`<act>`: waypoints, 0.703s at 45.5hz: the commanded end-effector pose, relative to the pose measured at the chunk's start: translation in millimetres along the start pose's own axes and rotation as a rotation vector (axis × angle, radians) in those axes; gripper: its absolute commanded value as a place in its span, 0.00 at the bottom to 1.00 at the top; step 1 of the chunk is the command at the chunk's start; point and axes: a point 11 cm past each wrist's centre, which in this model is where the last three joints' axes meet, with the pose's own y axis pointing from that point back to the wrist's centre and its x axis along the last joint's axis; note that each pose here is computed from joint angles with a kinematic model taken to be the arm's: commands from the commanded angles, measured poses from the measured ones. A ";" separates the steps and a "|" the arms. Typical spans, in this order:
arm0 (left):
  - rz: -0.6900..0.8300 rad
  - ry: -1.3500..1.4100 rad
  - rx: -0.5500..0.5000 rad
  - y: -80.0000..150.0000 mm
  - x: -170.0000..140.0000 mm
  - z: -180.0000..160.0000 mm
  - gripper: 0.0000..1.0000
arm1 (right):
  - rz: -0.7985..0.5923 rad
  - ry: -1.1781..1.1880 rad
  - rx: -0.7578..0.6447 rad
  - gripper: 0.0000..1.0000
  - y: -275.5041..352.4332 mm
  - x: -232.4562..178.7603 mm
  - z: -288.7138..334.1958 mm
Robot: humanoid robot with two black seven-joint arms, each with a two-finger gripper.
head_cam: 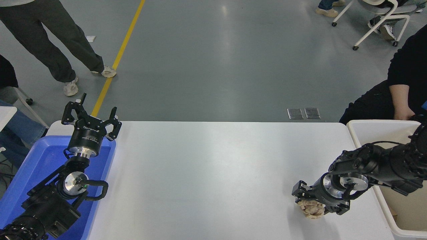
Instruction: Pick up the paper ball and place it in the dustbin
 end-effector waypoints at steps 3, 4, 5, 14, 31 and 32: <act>0.001 0.000 0.000 0.3 0.3 -0.2 0.98 | 0.024 0.003 -0.026 0.40 -2.0 -0.2 8.4; -0.001 0.000 0.000 -0.3 -0.3 0.1 0.98 | 0.020 0.004 -0.031 0.31 -1.4 -0.4 9.0; -0.002 0.001 0.000 -0.3 -0.4 0.1 0.98 | 0.017 0.005 -0.040 0.21 -0.3 -0.3 9.7; -0.001 0.000 0.000 -0.1 0.0 0.2 0.98 | -0.038 0.019 -0.066 0.00 20.5 5.4 9.0; -0.002 0.001 0.000 -0.3 -0.4 0.1 0.98 | 0.026 0.026 -0.025 0.00 87.5 46.6 -3.4; -0.002 0.001 0.000 -0.3 -0.4 0.1 0.98 | 0.028 0.027 -0.018 0.00 93.4 48.9 -5.2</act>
